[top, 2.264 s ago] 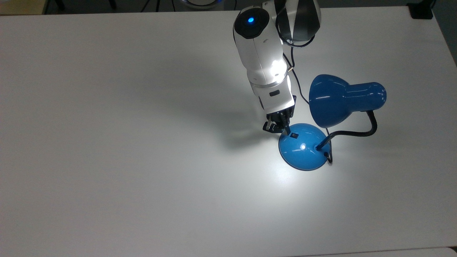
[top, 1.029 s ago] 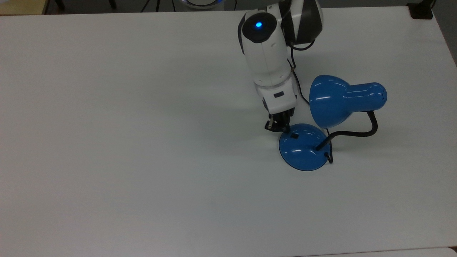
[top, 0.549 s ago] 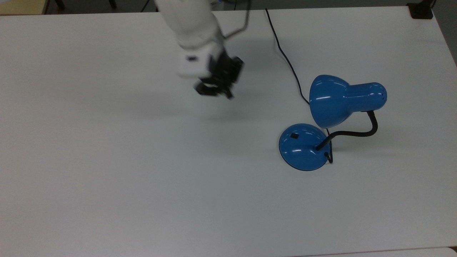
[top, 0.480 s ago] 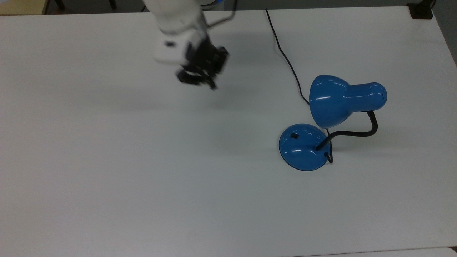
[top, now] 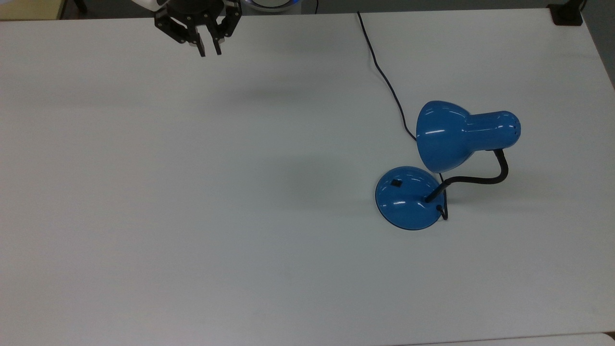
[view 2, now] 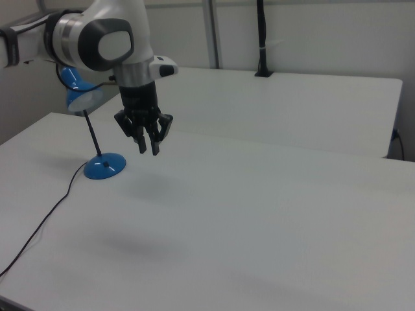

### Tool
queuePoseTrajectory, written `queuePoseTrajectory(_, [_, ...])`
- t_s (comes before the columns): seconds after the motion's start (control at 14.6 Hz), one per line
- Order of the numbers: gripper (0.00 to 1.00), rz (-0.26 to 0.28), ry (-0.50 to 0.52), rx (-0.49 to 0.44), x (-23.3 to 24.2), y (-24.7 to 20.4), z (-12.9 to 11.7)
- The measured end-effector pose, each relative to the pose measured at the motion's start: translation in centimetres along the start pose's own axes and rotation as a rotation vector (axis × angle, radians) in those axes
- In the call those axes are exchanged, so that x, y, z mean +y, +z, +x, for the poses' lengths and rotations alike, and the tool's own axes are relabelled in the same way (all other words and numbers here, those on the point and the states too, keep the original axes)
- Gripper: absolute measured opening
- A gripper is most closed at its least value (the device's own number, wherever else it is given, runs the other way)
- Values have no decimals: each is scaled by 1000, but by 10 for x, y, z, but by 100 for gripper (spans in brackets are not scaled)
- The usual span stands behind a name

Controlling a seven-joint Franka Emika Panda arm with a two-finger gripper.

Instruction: Turn off the lamp

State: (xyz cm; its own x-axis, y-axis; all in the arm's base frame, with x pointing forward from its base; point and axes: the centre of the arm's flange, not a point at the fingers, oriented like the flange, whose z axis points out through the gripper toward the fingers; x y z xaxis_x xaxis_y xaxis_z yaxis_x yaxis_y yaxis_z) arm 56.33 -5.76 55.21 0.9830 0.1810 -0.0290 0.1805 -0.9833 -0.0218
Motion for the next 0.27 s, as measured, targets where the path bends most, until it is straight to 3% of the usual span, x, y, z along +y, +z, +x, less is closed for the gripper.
queuePoseTrajectory(0.27, [75,0,44,4,14,-18,-6])
